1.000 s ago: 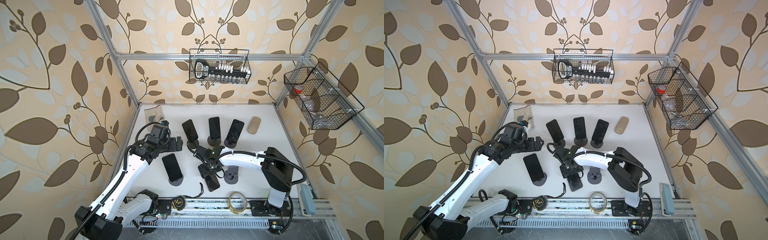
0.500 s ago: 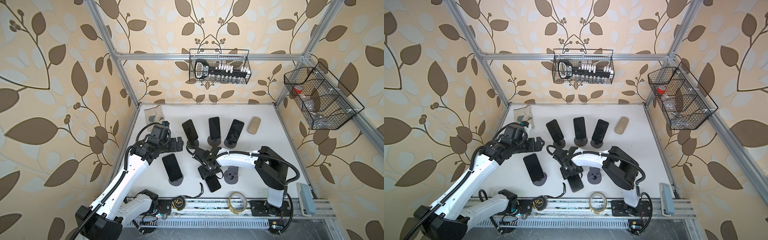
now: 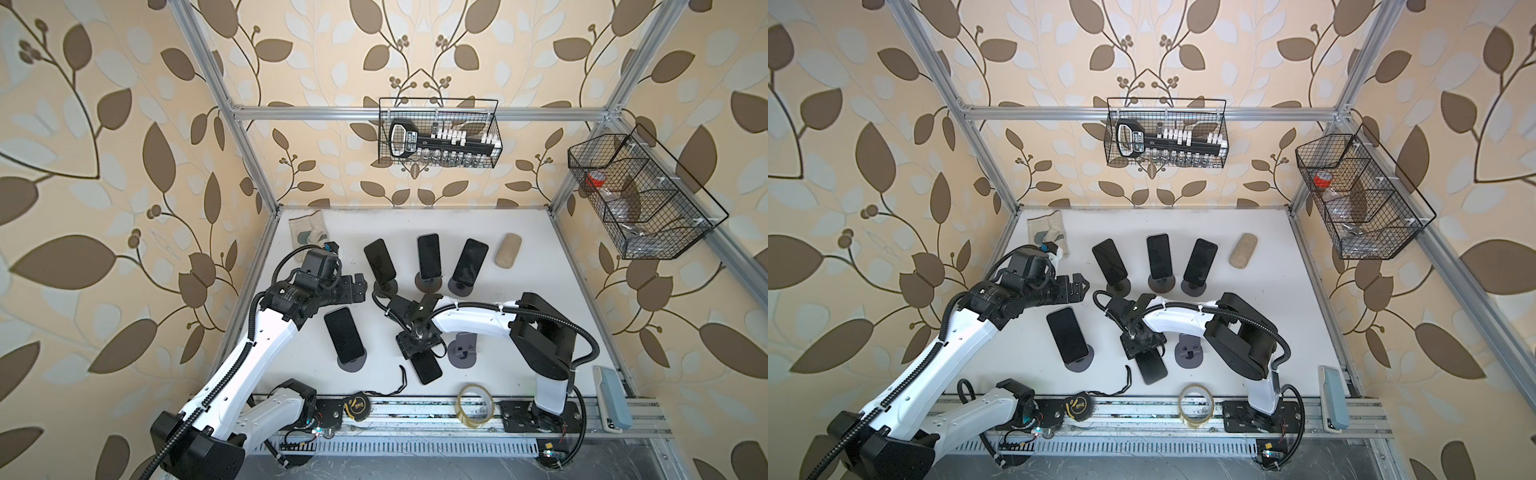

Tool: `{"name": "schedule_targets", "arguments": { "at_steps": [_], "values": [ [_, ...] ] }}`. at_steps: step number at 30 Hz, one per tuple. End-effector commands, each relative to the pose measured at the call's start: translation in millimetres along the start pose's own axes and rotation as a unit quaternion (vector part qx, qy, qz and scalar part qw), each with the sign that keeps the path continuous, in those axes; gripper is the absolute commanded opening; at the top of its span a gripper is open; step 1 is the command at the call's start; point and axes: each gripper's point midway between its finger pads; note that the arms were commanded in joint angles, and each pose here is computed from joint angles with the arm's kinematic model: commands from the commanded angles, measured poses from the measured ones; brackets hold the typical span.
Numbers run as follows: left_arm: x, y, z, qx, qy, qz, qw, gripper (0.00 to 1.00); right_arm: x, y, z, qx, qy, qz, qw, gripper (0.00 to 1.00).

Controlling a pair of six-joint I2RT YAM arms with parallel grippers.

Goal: Remove the phone from the phone stand
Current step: Place the phone at the bottom-center of the table.

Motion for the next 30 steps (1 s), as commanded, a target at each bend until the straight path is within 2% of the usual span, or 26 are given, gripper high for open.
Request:
{"name": "schedule_targets", "arguments": {
  "at_steps": [1, 30],
  "values": [
    [2, -3, 5, -0.013, -0.008, 0.01, 1.0, 0.99, -6, -9, -21, -0.027, 0.015, 0.006, 0.999, 0.68],
    [-11, -14, 6, -0.052, 0.022, 0.005, 0.998, 0.99, -4, -6, -19, -0.027, 0.008, 0.019, 0.999, 0.73]
  ]
}}
Point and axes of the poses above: each gripper's point midway between its finger pads, its own z axis back along the fingers, its own y axis along the line the jaws close on, x = y × z, and after that the axes turned 11 degrees about z, right-handed
